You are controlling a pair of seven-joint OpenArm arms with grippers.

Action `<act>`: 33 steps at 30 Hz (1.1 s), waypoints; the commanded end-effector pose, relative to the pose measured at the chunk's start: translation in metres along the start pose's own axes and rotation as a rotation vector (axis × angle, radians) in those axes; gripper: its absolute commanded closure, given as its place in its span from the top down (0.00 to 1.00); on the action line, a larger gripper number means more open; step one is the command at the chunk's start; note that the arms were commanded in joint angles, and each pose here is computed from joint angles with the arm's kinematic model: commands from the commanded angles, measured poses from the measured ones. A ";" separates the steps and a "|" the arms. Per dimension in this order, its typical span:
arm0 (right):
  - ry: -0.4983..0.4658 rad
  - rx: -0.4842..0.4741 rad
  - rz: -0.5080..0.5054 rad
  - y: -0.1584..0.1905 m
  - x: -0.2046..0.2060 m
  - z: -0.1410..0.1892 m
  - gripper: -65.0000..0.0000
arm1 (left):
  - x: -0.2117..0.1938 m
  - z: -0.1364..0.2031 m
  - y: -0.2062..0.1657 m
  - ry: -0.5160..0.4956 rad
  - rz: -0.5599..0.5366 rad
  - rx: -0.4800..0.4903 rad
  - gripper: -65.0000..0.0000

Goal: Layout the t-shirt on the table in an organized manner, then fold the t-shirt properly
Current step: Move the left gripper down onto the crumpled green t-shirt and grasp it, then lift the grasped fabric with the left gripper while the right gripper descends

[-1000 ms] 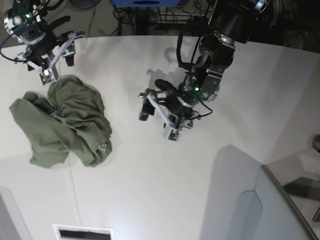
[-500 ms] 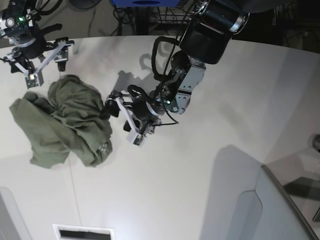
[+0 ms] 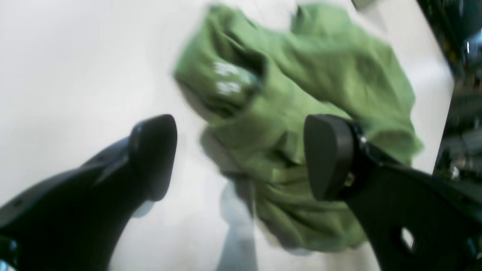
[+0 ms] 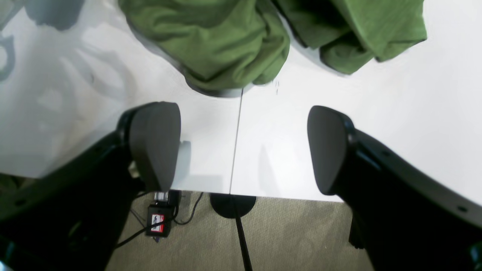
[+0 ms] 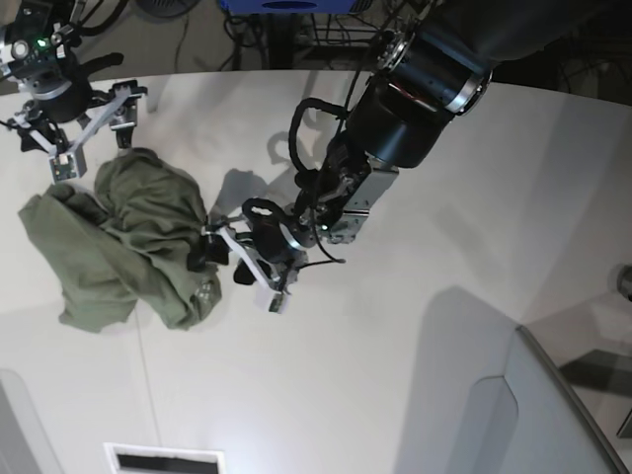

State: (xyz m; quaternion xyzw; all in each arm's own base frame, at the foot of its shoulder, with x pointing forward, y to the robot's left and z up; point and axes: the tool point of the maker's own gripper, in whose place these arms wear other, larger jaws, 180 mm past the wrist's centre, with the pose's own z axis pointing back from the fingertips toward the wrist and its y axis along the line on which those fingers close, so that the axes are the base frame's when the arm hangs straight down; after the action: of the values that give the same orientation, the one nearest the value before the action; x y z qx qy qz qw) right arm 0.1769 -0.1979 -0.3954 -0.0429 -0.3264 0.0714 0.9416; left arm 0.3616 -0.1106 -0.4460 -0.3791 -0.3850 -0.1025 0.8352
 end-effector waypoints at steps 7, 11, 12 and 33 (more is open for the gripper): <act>-0.037 -0.004 0.006 -0.002 0.010 0.002 0.74 | 0.010 -0.006 -0.006 -0.035 -0.006 -0.022 0.77; -0.037 -0.003 0.007 -0.002 0.010 0.002 0.74 | 0.005 -0.006 -0.004 -0.023 -0.002 -0.015 0.68; -0.037 -0.003 0.007 -0.002 0.010 0.002 0.74 | 0.004 -0.006 -0.004 -0.024 -0.001 -0.015 0.62; -0.031 -0.002 0.007 -0.001 0.008 0.002 0.74 | -0.001 -0.017 -0.045 0.002 -0.045 -0.131 0.51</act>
State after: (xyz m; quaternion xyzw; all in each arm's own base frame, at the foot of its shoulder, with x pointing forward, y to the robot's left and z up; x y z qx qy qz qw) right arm 0.1777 -0.1971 -0.3952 -0.0417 -0.3273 0.0729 0.9412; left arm 0.3413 -0.1428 -0.4479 -0.4046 -0.3678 -0.1470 0.8242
